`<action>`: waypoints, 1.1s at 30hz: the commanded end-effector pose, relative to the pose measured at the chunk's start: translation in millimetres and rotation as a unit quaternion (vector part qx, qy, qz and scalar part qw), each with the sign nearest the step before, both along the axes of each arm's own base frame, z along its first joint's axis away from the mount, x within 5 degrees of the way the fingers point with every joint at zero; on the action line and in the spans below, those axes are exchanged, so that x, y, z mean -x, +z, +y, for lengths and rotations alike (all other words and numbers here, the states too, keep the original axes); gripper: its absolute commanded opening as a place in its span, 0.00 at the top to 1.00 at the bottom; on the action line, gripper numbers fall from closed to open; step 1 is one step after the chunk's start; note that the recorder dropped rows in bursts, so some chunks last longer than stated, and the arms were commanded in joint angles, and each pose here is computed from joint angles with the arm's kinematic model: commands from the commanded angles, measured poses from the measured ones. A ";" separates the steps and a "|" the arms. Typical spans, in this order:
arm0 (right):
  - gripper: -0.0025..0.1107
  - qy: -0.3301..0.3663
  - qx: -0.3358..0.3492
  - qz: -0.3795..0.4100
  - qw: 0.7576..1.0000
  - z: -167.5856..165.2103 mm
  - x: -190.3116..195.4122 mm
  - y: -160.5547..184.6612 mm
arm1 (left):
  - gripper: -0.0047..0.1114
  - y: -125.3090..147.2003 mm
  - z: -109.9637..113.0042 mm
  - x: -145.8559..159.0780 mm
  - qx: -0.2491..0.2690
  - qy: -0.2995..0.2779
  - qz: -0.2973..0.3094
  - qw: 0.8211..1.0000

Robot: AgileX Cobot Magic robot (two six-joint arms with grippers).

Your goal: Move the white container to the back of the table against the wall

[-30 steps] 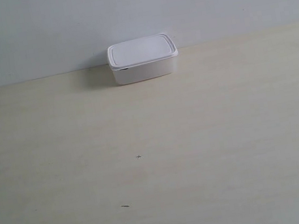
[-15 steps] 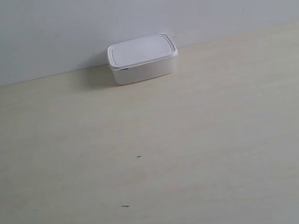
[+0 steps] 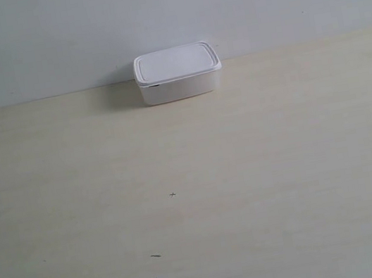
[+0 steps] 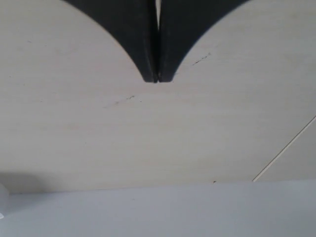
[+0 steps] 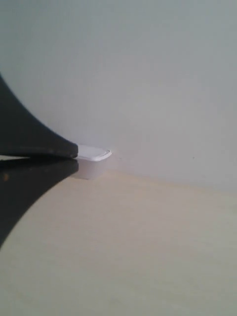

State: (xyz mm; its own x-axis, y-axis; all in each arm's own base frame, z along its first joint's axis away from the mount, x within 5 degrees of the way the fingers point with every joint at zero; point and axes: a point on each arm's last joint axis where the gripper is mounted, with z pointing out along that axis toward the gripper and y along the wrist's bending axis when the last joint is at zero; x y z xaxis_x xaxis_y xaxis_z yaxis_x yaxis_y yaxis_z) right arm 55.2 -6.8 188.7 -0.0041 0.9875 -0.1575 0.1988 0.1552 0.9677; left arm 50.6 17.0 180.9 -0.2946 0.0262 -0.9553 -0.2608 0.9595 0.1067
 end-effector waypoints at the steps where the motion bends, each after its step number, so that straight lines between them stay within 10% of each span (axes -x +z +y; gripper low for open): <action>1: 0.98 0.043 0.222 0.005 0.974 -0.2 0.3 -1.0 | 0.96 -0.3 -0.2 0.2 0.005 0.002 -0.004 1.000; 24: 0.98 0.058 0.310 0.002 0.949 -0.3 0.1 0.0 | 0.96 -0.3 -0.2 0.2 0.005 0.002 -0.004 1.000; 33: 0.98 0.100 0.528 0.013 0.843 -0.7 0.2 -0.6 | 0.96 -0.3 -0.2 0.2 0.005 0.002 -0.004 1.000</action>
State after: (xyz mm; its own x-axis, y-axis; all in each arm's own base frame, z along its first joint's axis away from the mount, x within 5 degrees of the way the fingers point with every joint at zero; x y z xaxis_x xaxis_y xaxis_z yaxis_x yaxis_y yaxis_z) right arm 55.2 -7.2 188.7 -0.1657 0.4194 -0.8925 0.1113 0.9072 0.4056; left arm 50.6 17.0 180.9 -0.2946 0.0262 -0.9553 -0.2608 0.9595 0.1067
